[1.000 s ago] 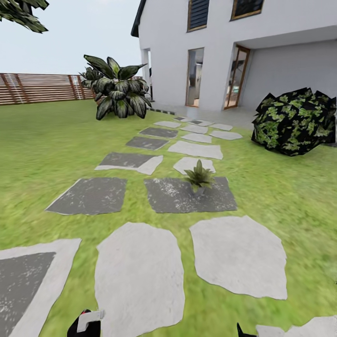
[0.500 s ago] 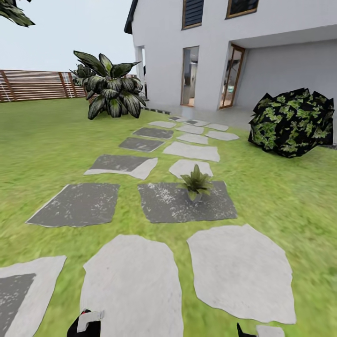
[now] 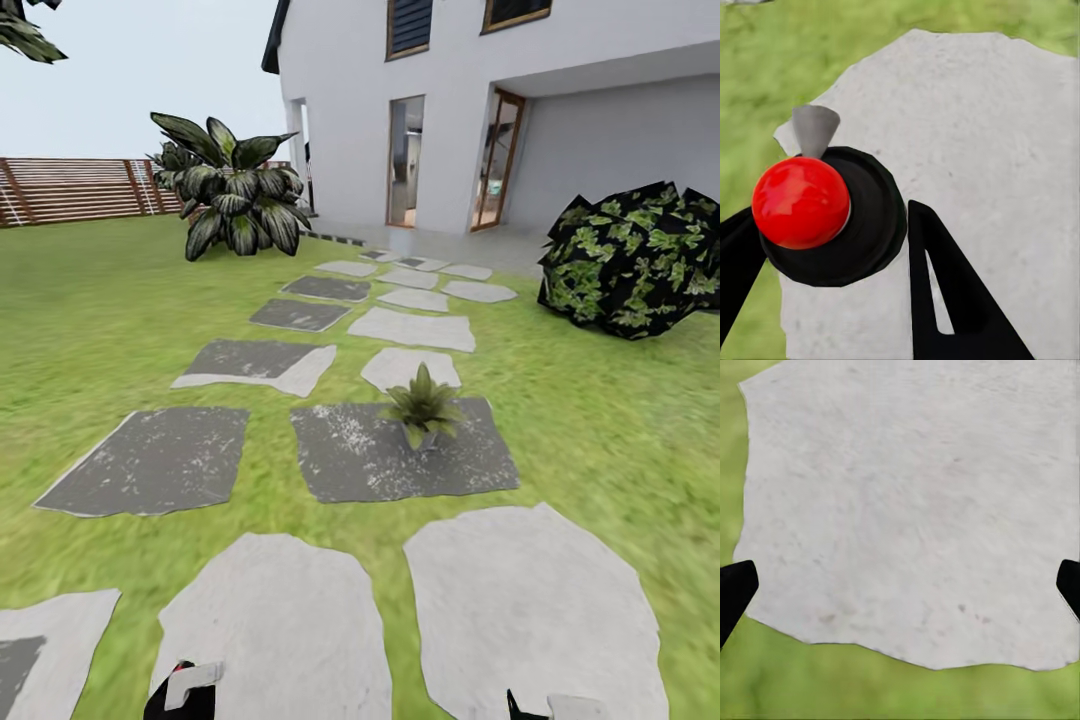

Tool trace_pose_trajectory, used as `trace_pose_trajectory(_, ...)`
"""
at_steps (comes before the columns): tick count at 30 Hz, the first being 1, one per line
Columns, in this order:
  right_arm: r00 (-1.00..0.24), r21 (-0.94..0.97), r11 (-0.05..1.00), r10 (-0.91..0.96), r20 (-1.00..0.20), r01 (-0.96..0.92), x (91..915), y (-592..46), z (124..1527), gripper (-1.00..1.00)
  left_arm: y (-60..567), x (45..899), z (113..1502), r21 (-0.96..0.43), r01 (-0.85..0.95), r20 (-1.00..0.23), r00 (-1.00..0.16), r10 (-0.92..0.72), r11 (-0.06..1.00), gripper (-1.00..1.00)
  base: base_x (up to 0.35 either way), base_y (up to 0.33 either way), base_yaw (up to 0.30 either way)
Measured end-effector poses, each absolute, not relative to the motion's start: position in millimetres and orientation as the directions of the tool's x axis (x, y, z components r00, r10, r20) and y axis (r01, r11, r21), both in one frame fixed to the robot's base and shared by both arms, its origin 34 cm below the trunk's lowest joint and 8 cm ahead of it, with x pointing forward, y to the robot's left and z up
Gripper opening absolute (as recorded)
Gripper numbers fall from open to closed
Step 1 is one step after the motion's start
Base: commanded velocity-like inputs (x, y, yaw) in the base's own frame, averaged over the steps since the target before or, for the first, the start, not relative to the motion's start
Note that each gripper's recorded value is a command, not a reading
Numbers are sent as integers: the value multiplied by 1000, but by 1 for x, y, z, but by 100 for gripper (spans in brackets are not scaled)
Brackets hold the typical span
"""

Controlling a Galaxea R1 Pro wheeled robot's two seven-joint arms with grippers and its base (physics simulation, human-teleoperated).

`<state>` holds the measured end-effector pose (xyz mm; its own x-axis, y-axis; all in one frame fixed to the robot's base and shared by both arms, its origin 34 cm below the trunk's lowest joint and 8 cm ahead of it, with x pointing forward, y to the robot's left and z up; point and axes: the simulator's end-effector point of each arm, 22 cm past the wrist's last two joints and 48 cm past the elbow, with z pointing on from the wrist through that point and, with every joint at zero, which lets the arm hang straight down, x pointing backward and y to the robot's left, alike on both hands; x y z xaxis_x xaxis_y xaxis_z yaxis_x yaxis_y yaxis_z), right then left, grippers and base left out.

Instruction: Pick up the pesticide atomizer in the garden and spray insectifuge to fully cover both potted plants in the garden.

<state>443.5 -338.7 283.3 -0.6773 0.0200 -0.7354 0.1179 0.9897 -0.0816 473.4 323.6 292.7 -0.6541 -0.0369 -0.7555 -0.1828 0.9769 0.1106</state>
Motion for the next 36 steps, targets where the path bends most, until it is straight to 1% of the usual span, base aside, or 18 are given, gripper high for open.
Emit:
trace_pose_trajectory(3,-677,-82,990,21,-736,119,444,-339,283,100,324,473,293,111,-183,-756,-654,-36,977,-100,338,0,-127)
trace_pose_trajectory(14,-677,-82,990,21,-736,119,443,-339,283,100,324,473,293,111,-183,-756,-654,-36,977,-100,338,0,-260)
trace_pose_trajectory(27,-677,-81,989,22,-735,120,443,-338,283,100,324,473,293,111,-182,-755,-654,-36,977,-100,338,-28,-12)
trace_pose_trajectory(36,-678,-80,990,22,-735,119,443,-338,283,100,323,474,293,111,-181,-755,-654,-35,977,-100,313,-125,-292)
